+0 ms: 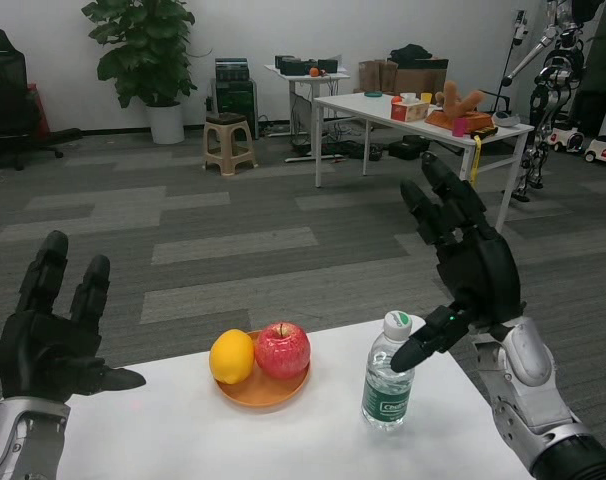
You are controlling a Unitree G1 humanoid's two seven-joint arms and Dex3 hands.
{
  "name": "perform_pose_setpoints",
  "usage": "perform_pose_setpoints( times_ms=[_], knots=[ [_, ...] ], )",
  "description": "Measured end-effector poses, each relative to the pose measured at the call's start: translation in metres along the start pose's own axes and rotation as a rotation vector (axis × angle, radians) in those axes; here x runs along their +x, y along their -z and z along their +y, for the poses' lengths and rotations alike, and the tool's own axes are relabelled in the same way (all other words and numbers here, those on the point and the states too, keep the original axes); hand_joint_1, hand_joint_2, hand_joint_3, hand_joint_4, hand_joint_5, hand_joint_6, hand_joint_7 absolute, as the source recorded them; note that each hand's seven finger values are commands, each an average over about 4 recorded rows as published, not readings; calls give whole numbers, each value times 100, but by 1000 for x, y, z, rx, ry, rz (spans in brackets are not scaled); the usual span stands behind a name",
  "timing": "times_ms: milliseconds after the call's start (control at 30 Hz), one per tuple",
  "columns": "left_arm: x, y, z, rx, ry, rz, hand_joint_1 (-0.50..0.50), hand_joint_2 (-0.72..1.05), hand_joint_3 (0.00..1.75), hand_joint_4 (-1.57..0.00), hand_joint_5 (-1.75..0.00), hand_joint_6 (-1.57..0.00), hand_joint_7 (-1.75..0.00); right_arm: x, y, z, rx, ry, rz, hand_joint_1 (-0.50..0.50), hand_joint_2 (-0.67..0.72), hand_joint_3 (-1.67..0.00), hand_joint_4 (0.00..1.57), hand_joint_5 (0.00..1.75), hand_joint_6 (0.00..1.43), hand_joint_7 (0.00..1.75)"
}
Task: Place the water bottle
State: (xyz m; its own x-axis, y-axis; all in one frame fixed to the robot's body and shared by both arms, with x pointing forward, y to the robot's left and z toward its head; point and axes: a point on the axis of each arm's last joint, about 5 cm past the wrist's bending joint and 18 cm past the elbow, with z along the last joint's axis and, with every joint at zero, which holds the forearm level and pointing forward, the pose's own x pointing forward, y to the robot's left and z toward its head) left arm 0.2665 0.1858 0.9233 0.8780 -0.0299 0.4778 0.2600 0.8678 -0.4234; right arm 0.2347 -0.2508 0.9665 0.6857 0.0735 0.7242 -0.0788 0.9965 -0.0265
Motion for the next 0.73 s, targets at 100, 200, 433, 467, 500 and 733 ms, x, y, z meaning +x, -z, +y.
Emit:
perform_pose_setpoints(
  times_ms=[100, 200, 433, 467, 500, 733],
  knots=[
    [0, 0, 0, 1, 0, 0, -50, -19, 7, 0, -10, 0, 0, 0, 0, 0, 1, -2, -4, -50, 34, -8, 0, 0, 0, 7],
    [0, 0, 0, 2, 0, 0, -50, -19, 7, 0, -10, 0, 0, 1, -1, 1, 4, -4, -11, -50, 34, -8, 0, 0, 0, 7],
    [0, 0, 0, 2, -1, -1, -50, -19, 7, 0, -10, 0, 0, 2, -2, 2, 7, -6, -17, -50, 34, -8, 0, 0, 0, 7],
    [0, 0, 0, 2, -1, -1, -50, -19, 7, 0, -10, 0, 0, 2, -2, 2, 7, -7, -19, -50, 34, -8, 0, 0, 0, 7],
    [0, 0, 0, 2, -1, -1, -50, -19, 7, 0, -10, 0, 0, 2, -3, 2, 8, -7, -20, -50, 34, -8, 0, 0, 0, 7],
    [0, 0, 0, 2, -1, -1, -50, -19, 9, 0, -10, 0, 0, 4, -4, 3, 12, -13, -31, -50, 34, -8, 0, 0, 0, 7]
  ],
)
